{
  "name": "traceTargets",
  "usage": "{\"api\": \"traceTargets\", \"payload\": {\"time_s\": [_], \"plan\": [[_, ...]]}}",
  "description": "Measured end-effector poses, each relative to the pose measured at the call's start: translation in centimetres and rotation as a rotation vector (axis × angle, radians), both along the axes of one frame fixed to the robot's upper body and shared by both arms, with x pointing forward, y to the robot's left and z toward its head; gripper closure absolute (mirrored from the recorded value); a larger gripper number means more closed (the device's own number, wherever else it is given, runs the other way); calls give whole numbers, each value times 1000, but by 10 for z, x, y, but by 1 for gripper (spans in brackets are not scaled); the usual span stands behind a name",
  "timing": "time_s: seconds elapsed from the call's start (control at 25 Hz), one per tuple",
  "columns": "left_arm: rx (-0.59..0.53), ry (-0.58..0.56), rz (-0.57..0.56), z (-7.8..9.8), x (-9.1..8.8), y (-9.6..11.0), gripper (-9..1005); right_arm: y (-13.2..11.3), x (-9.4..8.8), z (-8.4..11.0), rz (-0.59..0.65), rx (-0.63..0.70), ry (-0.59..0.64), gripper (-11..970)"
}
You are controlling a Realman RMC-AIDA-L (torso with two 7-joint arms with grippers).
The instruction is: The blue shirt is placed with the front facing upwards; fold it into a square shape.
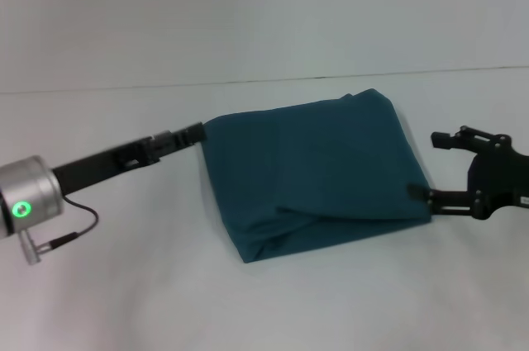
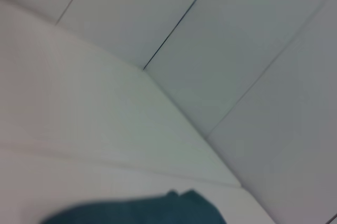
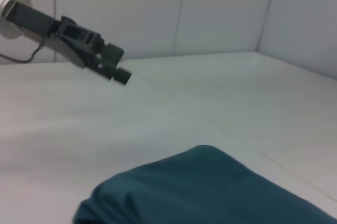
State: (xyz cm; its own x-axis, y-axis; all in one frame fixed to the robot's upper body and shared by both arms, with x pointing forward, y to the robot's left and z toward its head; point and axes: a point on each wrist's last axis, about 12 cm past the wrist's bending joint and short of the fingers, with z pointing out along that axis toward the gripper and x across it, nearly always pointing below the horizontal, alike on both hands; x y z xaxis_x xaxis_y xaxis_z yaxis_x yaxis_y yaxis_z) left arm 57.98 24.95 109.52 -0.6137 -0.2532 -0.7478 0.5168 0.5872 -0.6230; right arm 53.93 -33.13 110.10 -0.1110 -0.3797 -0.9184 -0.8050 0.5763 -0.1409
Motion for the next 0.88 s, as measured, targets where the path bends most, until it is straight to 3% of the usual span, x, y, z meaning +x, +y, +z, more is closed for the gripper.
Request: {"api": "traceTargets", "payload": {"time_s": [0.04, 0.08, 0.28, 0.88], "plan": [[-6, 27, 1, -1, 1, -2, 121, -2, 0, 0, -7, 2, -3, 22], [-24, 149, 6, -5, 6, -12, 122, -3, 0, 1, -12, 3, -6, 24], [-26, 275, 19, -18, 10, -29, 122, -7, -1, 2, -23, 5, -19, 32], [0, 512, 66, -34, 8, -38, 121, -7, 0, 3, -37, 7, -38, 57]]}}
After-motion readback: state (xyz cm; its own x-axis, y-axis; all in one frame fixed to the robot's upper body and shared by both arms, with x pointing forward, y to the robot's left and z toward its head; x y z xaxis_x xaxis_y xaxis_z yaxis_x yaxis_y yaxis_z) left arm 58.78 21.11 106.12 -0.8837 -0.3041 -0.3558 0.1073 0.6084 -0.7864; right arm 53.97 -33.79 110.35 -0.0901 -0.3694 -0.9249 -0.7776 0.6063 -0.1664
